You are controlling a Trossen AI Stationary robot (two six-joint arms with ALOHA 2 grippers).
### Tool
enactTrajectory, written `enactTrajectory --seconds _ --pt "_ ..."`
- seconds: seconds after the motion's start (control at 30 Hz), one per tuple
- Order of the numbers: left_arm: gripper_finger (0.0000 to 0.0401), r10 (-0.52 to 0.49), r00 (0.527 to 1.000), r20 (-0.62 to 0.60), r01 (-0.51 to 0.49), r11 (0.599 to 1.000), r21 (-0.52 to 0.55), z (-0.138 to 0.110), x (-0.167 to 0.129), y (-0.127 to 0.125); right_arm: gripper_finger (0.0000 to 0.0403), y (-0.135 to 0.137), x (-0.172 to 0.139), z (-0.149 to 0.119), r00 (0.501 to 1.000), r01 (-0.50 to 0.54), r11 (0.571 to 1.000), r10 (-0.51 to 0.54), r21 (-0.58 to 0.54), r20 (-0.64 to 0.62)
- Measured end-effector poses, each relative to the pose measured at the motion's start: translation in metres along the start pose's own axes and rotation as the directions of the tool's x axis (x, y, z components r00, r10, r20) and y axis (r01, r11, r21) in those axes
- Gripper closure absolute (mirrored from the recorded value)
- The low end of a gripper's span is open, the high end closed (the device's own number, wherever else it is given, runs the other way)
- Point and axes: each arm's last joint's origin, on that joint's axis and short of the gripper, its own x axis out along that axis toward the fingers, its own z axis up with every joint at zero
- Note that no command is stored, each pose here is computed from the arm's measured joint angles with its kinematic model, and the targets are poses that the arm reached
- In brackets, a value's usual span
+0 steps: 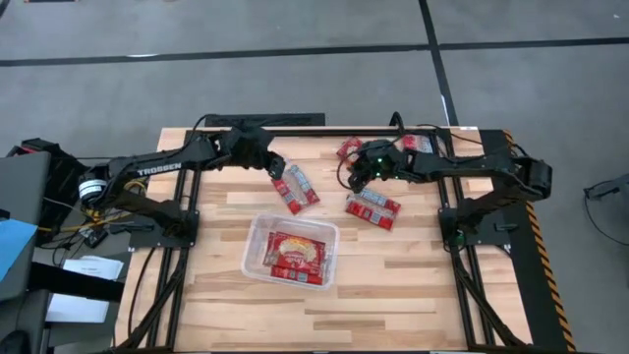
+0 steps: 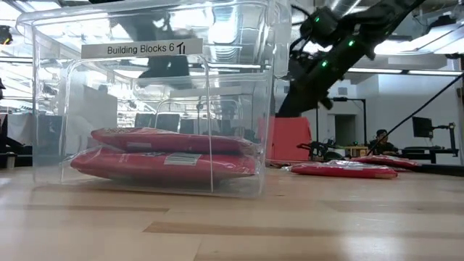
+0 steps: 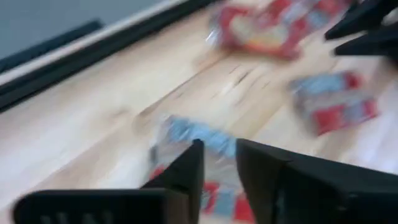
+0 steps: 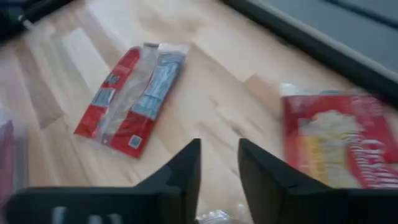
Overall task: Sort popcorn bags into baskets
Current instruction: Put the red popcorn bag into the container
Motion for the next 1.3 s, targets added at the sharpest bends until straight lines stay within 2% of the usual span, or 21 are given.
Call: enactTrajectory --seconds 0.1,0.23,0.4,0.53,0.7,0.8,0.9,1.0,1.13,1.27,1.3 --pt "0.0255 0.015 0.998 -0.066 -0.014 1.000 0.020 0.000 0.011 0.016 0.0215 0.003 0.020 -0.012 0.998 -0.033 0.999 0.034 0.021 -0.061" --pt "0.0179 0.024 0.990 -0.142 -0.018 0.999 0.043 -0.003 0.034 0.033 0.0170 0.010 0.042 -0.023 0.994 -0.067 0.997 0.070 0.042 -0.078" --pt "0.0106 0.042 0.961 -0.275 -0.035 0.999 0.032 -0.018 0.073 0.049 0.0155 0.014 0.052 -0.031 0.993 -0.077 0.996 0.081 0.054 -0.088" --pt "0.0084 -0.027 0.946 -0.323 0.027 1.000 -0.004 -0.029 0.104 0.055 0.0165 0.015 0.053 -0.032 0.992 -0.078 0.996 0.082 0.050 -0.093" --pt "0.0085 -0.040 0.930 -0.365 0.034 0.999 -0.021 -0.045 0.133 0.060 0.0176 0.015 0.053 -0.032 0.992 -0.078 0.996 0.081 0.043 -0.092" --pt "0.0085 -0.100 0.906 -0.412 0.090 0.995 -0.043 -0.053 0.142 0.061 0.0179 0.015 0.053 -0.032 0.992 -0.077 0.996 0.081 0.043 -0.094" --pt "0.0100 -0.113 0.875 -0.470 0.104 0.994 -0.045 -0.063 0.149 0.058 0.0179 0.015 0.053 -0.032 0.992 -0.078 0.996 0.082 0.041 -0.094" --pt "0.0147 -0.073 0.867 -0.493 0.075 0.997 -0.016 -0.068 0.151 0.054 0.0178 0.015 0.053 -0.032 0.992 -0.079 0.996 0.082 0.040 -0.094" --pt "0.0247 -0.023 0.871 -0.492 0.027 1.000 0.001 -0.071 0.152 0.051 0.0180 0.013 0.053 -0.031 0.993 -0.072 0.996 0.076 0.044 -0.092" --pt "0.0360 -0.081 0.865 -0.495 0.063 0.997 -0.052 -0.072 0.154 0.050 0.0186 0.010 0.054 -0.031 0.994 -0.065 0.997 0.069 0.049 -0.090" --pt "0.0377 -0.097 0.862 -0.498 0.073 0.995 -0.067 -0.073 0.154 0.049 0.0188 0.010 0.054 -0.031 0.993 -0.064 0.997 0.068 0.049 -0.091"
